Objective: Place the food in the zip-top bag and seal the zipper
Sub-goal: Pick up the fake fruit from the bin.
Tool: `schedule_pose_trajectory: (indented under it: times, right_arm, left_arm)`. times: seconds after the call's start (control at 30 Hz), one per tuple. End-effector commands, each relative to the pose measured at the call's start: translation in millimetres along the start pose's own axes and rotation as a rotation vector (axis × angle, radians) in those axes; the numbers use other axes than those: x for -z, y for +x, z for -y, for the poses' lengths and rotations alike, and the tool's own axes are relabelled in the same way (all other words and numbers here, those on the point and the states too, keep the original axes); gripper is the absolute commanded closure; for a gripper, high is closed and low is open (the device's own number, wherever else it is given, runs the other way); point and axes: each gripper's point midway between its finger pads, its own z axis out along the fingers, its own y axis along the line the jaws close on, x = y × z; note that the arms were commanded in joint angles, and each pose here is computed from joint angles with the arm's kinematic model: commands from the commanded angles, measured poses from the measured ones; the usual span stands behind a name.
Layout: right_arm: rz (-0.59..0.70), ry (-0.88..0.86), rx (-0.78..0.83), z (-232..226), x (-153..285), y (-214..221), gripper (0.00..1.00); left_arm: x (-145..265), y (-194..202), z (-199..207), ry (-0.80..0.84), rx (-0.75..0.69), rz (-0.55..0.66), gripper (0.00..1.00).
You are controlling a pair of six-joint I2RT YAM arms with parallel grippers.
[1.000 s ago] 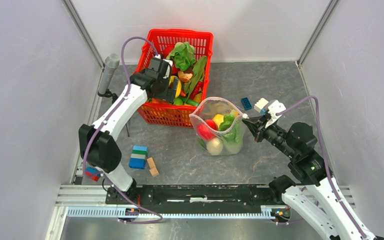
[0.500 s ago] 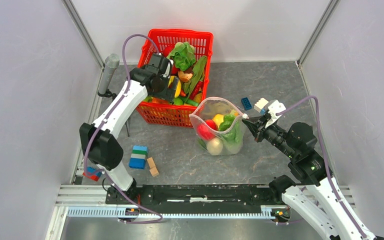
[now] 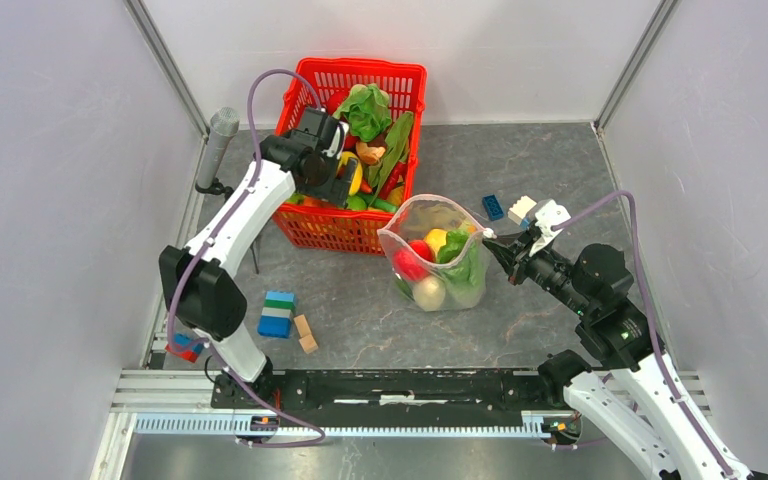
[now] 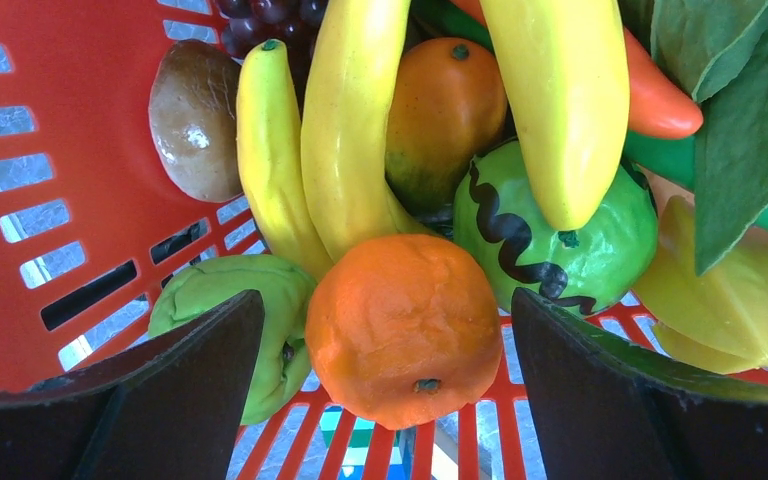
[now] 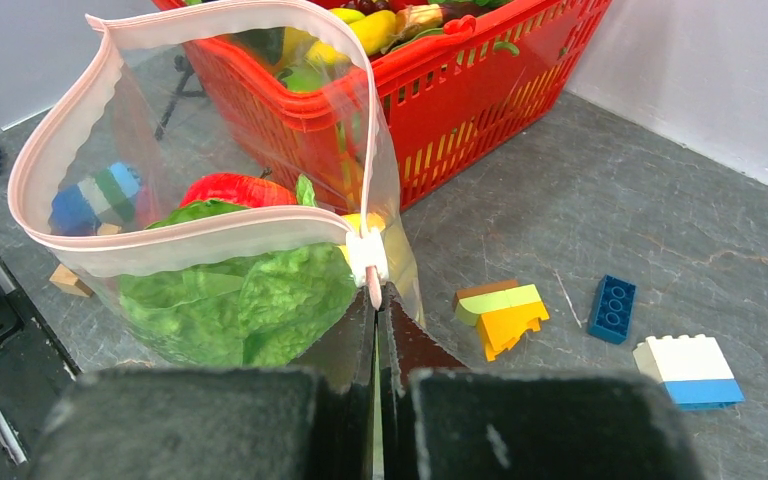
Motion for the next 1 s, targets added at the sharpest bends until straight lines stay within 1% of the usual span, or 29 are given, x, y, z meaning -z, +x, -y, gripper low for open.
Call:
schedule_pose_trajectory:
  times: [0.0,0.03,0.07,0.1,0.2,0.27,0.33,0.37,0.43,0.53,0.67,0.77,0.8,0.87,0.93,0.97]
  right_arm:
    - [0.061,-0.007,0.005,-1.6,0.5,-18.0,1.0]
    - [0.062,-0.006,0.003,-1.5,0.6,-18.0,1.0]
    - [0.066,-0.006,0.003,-1.5,0.7,-18.5,1.0]
    - [0.066,-0.005,0.001,-1.3,0.5,-18.1,1.0]
    - [0.064,-0.003,-0.001,-1.3,1.1,-17.8,1.0]
    - [0.064,0.005,0.0,-0.1,2.0,-18.1,1.0]
    - [0.066,0.008,0.001,0.4,3.0,-18.4,1.0]
    - [0.068,0.01,0.001,0.5,3.2,-18.6,1.0]
    - [0.065,0.01,-0.001,0.5,2.9,-18.1,1.0]
    - [0.066,0.013,-0.002,1.0,3.1,-18.3,1.0]
    - [0.068,0.016,-0.004,1.6,2.8,-18.3,1.0]
    - [0.068,0.014,-0.008,1.2,2.4,-18.0,1.0]
    - [0.068,0.014,-0.01,1.0,2.3,-18.0,1.0]
    - [0.069,0.015,-0.012,1.2,2.3,-18.3,1.0]
    - [0.07,0.015,-0.014,0.9,2.5,-19.1,1.0]
    - [0.07,0.018,-0.015,1.5,2.4,-19.2,1.0]
  left_arm:
    - [-4.3,19.5,0.7,0.027,-0.048,-0.096,0.0]
    - [-6.0,18.8,2.1,0.033,-0.048,-0.095,0.01]
    - [-8.0,19.2,3.4,0.036,-0.049,-0.1,0.04]
    - [-9.6,19.3,4.1,0.039,-0.052,-0.105,0.09]
    - [-9.4,19.2,4.7,0.043,-0.05,-0.107,0.35]
    - [-3.5,15.6,3.9,0.044,-0.04,-0.086,0.5]
    - [8.0,8.4,4.5,0.059,-0.03,-0.048,0.6]
    - [14.2,4.2,5.8,0.073,-0.024,-0.024,0.62]
    - [33.2,-6.7,6.1,0.093,-0.01,0.046,0.7]
    - [63.6,-24.7,6.0,0.127,0.018,0.168,0.72]
    - [111.3,-45.8,12.3,0.218,0.054,0.355,0.74]
    - [145.8,-58.5,28.4,0.347,0.068,0.489,0.73]
    - [156.7,-60.4,37.3,0.41,0.067,0.526,0.73]
    - [187.4,-67.1,56.5,0.557,0.059,0.637,0.73]
    - [231.4,-71.1,78.9,0.751,0.044,0.779,0.73]
    - [245.5,-69.9,88.4,0.837,0.052,0.82,0.73]
